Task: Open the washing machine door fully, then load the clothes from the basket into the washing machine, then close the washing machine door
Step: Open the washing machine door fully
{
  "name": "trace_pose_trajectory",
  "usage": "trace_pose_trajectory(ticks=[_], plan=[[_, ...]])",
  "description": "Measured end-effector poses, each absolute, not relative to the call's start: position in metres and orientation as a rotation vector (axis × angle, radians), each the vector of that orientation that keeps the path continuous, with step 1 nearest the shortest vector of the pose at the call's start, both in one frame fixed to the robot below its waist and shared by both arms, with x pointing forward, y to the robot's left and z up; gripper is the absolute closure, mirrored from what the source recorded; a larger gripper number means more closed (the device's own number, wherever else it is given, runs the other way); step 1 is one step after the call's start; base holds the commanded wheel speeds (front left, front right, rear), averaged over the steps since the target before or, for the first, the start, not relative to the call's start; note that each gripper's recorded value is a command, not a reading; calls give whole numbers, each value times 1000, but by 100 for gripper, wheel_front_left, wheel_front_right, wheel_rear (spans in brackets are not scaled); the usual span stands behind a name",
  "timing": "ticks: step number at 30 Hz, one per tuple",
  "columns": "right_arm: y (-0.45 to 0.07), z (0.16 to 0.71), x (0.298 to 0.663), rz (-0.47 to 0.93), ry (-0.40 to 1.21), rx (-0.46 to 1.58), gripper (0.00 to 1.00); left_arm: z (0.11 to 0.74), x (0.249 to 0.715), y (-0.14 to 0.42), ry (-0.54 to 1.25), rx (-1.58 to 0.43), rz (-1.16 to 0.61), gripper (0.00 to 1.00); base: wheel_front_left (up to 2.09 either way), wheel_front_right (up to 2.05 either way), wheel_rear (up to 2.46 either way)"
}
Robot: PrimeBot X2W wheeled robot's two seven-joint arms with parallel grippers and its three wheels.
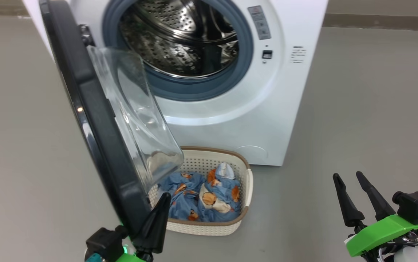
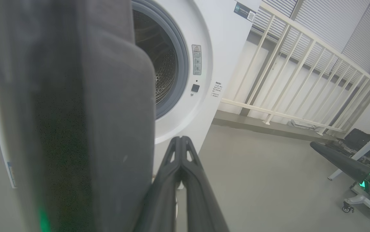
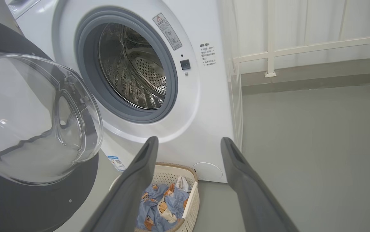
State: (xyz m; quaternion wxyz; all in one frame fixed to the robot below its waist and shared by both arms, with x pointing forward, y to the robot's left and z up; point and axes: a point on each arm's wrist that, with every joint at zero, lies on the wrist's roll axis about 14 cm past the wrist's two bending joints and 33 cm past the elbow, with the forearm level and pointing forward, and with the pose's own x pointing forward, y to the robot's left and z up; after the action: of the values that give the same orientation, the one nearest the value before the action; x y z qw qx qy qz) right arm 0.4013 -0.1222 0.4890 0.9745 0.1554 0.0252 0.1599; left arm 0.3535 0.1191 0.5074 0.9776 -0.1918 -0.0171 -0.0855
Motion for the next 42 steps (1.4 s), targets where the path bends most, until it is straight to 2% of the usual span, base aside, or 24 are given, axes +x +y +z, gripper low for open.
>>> trace_pose_trajectory(ticks=[19,32,42], plan=[[-72,481,414,442,91,332,0,498,331,202,-28,-336,88,100,0,0,0],[-51,469,422,491,130,345,0,488,308,289,22,-267,349,100,0,0,0],[-31,464,434,535,144,359,0,489,301,337,56,-229,461,100,0,0,0]])
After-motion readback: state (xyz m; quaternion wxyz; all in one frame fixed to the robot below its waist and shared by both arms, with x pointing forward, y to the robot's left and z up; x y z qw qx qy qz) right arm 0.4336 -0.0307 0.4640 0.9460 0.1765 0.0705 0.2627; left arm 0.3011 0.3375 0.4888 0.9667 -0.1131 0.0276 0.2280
